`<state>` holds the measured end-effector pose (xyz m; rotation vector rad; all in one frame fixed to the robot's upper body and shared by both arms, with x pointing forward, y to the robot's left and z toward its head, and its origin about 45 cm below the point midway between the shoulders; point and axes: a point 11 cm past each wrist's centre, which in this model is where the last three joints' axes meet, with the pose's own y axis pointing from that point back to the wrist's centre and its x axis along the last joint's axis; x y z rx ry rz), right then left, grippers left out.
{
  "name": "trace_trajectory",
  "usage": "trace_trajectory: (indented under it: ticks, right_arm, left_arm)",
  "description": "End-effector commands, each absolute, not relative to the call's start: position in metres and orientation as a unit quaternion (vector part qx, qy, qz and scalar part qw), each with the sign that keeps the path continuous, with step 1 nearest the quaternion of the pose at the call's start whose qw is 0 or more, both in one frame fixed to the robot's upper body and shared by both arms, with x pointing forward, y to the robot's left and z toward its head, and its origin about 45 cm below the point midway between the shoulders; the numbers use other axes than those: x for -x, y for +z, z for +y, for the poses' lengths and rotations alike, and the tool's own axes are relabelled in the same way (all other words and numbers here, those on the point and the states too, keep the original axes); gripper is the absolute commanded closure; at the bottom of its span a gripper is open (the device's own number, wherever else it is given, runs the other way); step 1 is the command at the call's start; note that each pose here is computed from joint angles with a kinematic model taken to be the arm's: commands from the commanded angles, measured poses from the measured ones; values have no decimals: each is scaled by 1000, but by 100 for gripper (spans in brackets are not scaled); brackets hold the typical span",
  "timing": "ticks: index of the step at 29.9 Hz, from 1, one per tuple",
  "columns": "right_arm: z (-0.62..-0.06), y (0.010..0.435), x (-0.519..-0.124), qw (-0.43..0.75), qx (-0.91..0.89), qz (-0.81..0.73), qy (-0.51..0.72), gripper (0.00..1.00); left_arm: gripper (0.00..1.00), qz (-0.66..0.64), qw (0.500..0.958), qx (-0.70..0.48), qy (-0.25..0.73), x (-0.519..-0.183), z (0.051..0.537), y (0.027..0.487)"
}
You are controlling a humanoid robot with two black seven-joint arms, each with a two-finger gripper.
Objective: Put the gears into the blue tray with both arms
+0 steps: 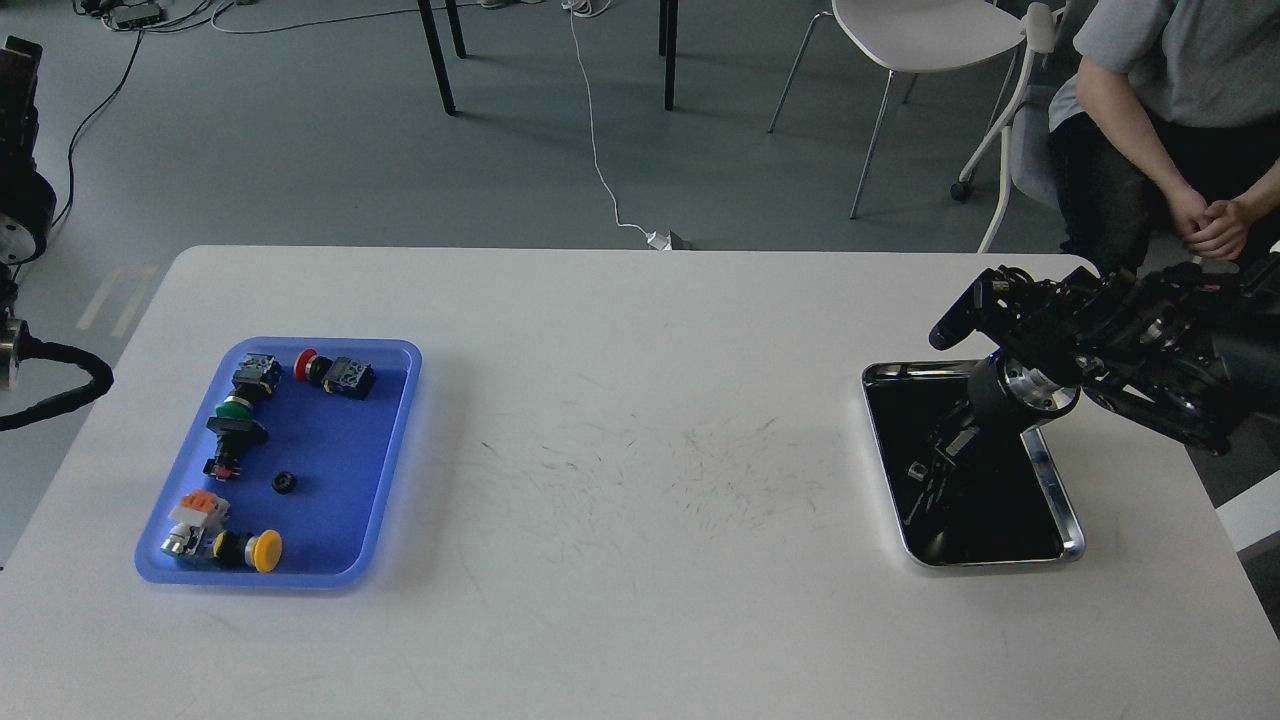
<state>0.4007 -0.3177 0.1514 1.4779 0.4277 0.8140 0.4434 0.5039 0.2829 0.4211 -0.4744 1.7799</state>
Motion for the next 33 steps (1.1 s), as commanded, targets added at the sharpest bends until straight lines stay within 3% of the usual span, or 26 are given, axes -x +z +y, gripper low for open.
trace_trajectory:
  ticks: [1, 6, 12, 22, 33]
  right_arm:
    - [-316, 153, -402, 644, -649, 188, 360, 92]
    - [-314, 159, -407, 645, -646, 184, 365, 98]
    - [-295, 200, -434, 639, -637, 154, 401, 98]
    - [-191, 260, -470, 552, -674, 86, 483, 98]
    - [-91, 268, -453, 411, -759, 49, 503, 98]
  left_arm:
    - [9, -204, 586, -180, 763, -444, 504, 283]
    - [9, -204, 586, -180, 763, -444, 504, 283]
    - [9, -204, 586, -180, 763, -444, 504, 284]
    - [9, -208, 583, -178, 765, -444, 507, 290]
    - [9, -220, 569, -185, 771, -435, 527, 304]
